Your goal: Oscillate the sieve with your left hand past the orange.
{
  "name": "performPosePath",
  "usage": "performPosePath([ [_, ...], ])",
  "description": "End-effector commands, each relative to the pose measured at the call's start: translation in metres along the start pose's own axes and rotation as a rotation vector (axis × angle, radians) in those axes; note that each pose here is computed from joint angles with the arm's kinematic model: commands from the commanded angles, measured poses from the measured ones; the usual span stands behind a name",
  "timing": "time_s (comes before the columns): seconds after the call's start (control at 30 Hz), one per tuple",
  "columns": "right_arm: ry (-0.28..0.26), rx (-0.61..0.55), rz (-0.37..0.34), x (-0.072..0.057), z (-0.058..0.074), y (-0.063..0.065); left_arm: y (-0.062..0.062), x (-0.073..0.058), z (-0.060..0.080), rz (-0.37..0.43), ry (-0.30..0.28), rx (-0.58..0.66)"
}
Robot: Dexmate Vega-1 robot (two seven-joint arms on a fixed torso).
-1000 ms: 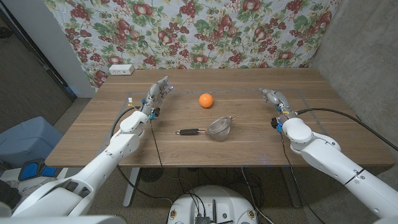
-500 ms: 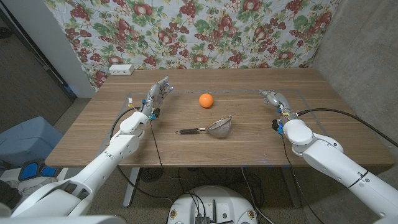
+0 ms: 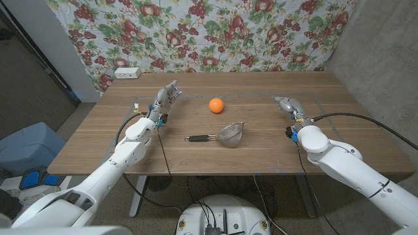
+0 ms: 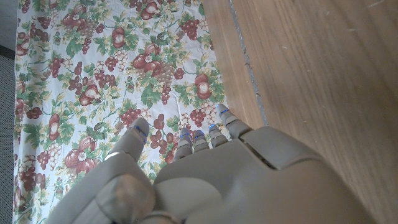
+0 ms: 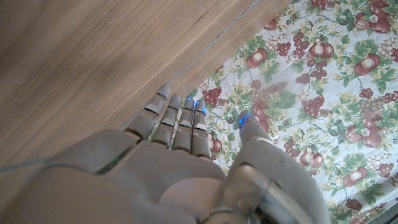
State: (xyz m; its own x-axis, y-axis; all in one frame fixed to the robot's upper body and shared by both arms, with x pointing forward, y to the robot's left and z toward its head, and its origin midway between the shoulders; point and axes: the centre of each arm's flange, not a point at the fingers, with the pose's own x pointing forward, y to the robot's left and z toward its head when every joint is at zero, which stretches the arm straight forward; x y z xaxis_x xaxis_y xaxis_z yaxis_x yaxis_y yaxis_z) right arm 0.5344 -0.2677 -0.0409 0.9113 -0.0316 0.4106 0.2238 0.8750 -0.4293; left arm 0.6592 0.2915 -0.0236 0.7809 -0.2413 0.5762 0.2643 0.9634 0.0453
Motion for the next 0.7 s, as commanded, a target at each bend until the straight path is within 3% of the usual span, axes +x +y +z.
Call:
performPosePath([
  [0.03,0.015,-0.042,0.010,-0.007,0.006,0.005,0.004,-0.001,0.000,-0.005,-0.003,-0.003],
  [0.7,0.046,-0.119,0.033,-0.014,0.016,0.009,0.008,0.000,0.000,-0.009,-0.008,-0.002],
])
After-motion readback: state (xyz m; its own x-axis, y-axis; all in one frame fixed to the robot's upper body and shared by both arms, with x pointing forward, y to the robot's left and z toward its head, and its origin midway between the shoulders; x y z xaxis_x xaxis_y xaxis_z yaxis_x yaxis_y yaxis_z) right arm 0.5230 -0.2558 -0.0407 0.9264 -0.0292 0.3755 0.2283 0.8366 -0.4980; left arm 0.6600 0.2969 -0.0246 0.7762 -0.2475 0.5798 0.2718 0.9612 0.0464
